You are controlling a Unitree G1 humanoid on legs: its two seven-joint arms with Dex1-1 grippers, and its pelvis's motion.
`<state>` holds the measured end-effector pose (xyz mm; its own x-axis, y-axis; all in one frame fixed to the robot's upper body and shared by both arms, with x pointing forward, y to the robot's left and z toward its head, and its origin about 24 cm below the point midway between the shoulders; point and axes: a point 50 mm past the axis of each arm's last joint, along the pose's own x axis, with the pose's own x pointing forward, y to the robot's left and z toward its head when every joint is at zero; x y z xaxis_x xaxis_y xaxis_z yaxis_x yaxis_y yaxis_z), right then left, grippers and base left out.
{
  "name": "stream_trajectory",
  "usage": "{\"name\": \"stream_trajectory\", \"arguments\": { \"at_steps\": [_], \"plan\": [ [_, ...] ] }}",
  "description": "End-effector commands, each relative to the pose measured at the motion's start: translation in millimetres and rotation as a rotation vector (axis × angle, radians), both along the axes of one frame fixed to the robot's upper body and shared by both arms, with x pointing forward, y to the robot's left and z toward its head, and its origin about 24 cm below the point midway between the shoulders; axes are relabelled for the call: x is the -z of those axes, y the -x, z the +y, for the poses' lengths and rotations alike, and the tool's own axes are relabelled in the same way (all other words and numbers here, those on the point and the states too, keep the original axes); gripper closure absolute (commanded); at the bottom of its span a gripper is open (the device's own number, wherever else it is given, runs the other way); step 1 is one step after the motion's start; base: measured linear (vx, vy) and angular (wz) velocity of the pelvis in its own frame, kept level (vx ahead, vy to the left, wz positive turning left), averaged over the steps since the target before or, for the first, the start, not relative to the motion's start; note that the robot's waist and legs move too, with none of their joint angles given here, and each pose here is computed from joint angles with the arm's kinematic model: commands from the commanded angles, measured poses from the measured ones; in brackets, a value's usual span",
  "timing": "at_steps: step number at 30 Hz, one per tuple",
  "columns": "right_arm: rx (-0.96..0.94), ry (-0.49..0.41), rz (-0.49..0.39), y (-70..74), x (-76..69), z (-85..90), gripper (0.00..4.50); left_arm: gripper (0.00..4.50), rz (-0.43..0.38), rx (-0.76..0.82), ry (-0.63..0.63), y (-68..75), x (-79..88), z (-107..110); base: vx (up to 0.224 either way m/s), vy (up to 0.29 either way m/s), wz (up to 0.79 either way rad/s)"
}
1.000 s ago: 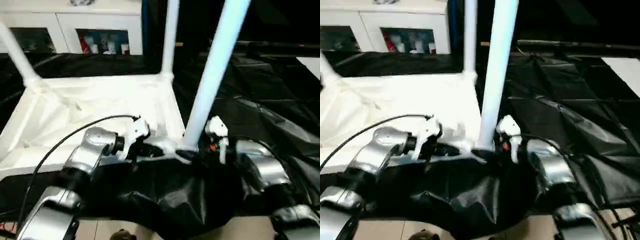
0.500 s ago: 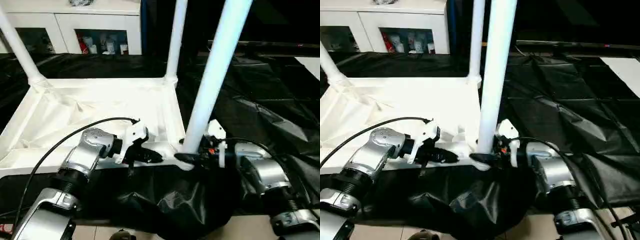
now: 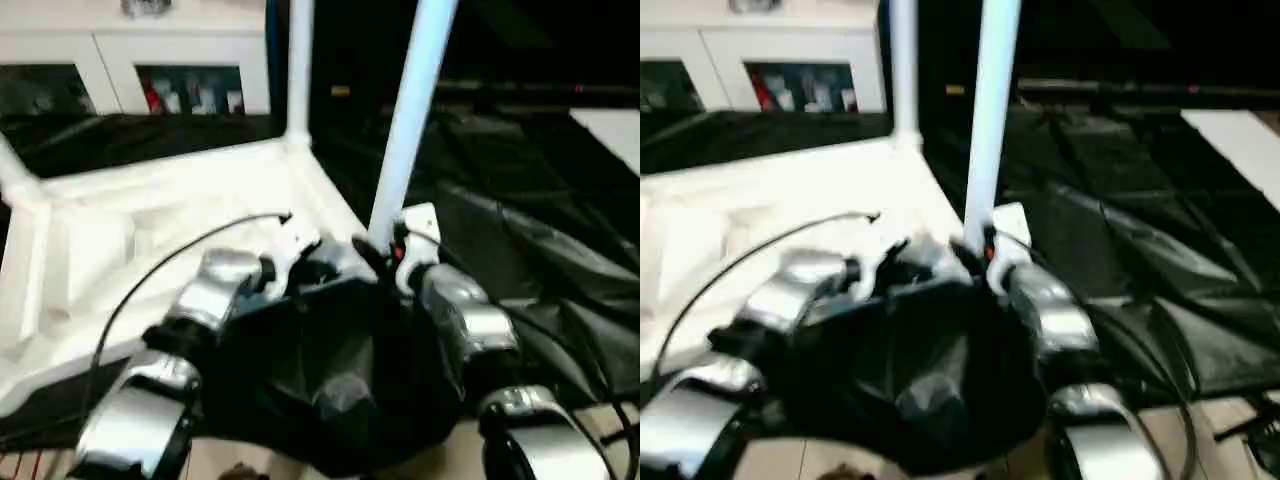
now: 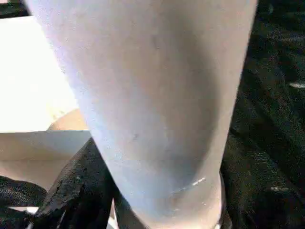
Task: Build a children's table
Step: Rotate leg to tighten
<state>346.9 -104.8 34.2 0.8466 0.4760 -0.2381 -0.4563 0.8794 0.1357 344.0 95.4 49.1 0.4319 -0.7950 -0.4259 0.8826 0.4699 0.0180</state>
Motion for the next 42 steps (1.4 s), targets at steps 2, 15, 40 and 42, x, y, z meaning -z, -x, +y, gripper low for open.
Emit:
{"name": "stream_trajectory", "arguments": {
  "at_steps": [2, 15, 40, 42],
  "plan": [
    [-0.235, -0.044, 0.049, 15.2, 7.1, 53.0, 1.19, 4.50, -0.102, 0.045, 0.074, -5.8, -23.4, -27.7, 0.000, 0.000, 0.00],
    [-0.591, -0.013, -0.037, 29.4, -3.4, 17.3, 0.57, 4.50, -0.044, 0.291, 0.081, 15.5, -18.2, -3.3, 0.000, 0.000, 0.00],
    [-0.763, -0.012, 0.074, 51.7, 5.1, -2.5, 1.76, 4.50, 0.095, 0.413, 0.039, 34.4, -12.0, 16.8, 0.000, 0.000, 0.00],
    [-0.687, -0.010, 0.077, 46.9, 7.7, -0.5, 1.81, 4.50, 0.079, 0.373, 0.044, 30.6, -12.5, 14.2, 0.000, 0.000, 0.00]
  ]
}}
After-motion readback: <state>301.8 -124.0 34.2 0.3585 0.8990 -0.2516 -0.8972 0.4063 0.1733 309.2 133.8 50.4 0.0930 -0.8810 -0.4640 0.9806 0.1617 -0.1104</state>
